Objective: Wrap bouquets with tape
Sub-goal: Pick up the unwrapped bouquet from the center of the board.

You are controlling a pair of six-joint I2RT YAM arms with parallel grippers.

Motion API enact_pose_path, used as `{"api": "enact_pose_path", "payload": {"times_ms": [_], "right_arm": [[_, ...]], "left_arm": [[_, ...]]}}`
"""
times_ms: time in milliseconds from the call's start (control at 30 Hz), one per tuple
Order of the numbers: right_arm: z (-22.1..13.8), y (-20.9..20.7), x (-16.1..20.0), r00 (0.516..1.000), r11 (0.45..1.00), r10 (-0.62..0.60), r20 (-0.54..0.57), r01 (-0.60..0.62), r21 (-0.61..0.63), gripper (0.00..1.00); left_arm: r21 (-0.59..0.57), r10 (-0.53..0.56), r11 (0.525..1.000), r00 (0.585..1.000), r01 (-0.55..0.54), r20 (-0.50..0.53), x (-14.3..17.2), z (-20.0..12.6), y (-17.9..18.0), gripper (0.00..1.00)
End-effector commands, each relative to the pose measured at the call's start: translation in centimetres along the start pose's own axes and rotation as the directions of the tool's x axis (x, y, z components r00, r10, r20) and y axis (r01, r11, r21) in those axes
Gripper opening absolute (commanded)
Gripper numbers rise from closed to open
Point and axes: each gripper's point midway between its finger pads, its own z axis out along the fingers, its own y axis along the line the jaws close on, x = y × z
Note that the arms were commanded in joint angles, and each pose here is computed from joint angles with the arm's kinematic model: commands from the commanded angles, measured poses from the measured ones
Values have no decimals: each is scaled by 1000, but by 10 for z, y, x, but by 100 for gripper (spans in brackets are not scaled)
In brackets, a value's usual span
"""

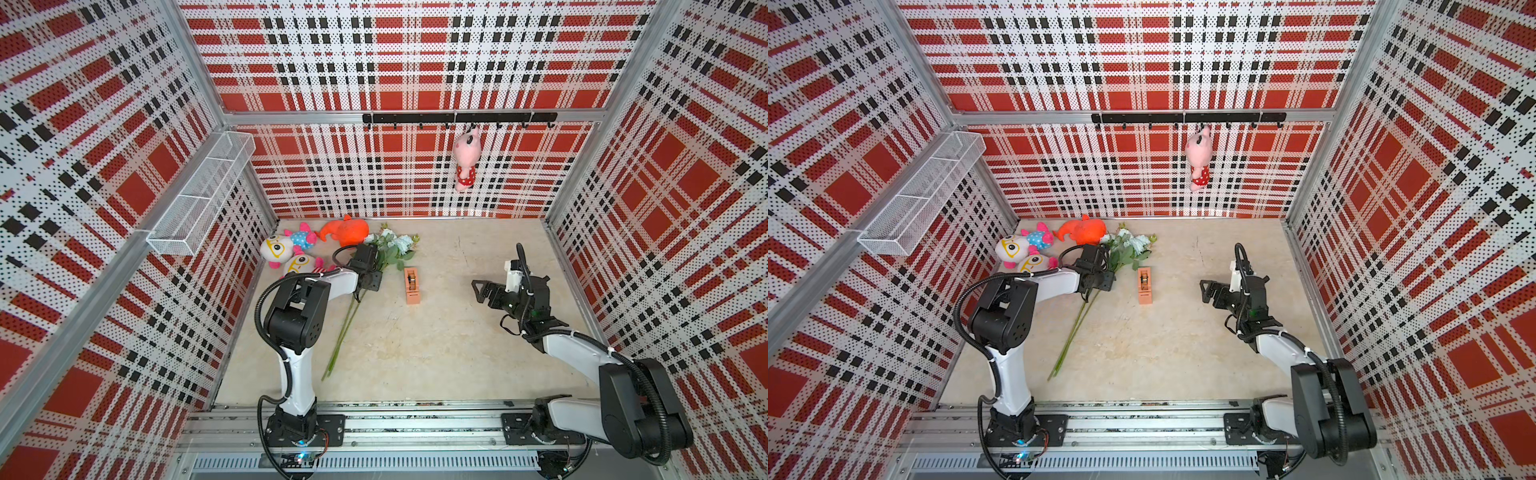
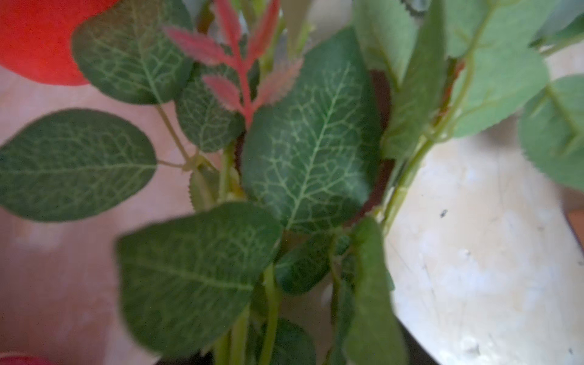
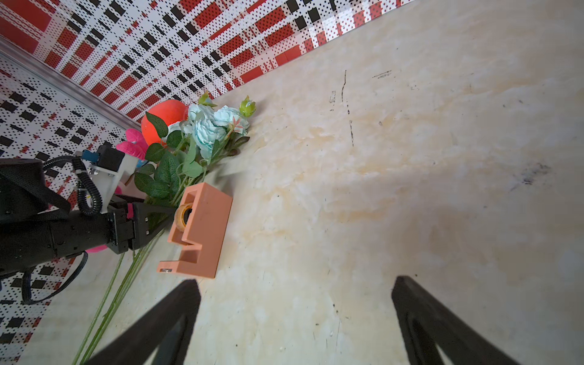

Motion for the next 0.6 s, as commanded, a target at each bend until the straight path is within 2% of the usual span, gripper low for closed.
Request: {"api": "enact_pose_path", "payload": {"times_ms": [0,233,467,567], "right_arm": [[2,7,-3,1000,999,9,5,-9,-32,100],[1,9,-6,1000,999,7,12,-7,-34,100],[3,12,-6,1000,999,17,6,-16,-50,100],[3,13,-7,1000,998,18,5,-18,-58,100]], "left_arm": [[26,34,999,981,-29,-190,48,20,-3,52],[98,-24,994,981,44,-194,36,14,-3,27],[182,-68,978,983,99,-171,21,0,-9,9],[216,-108,967,986,135,-130,5,-9,-9,6]]}}
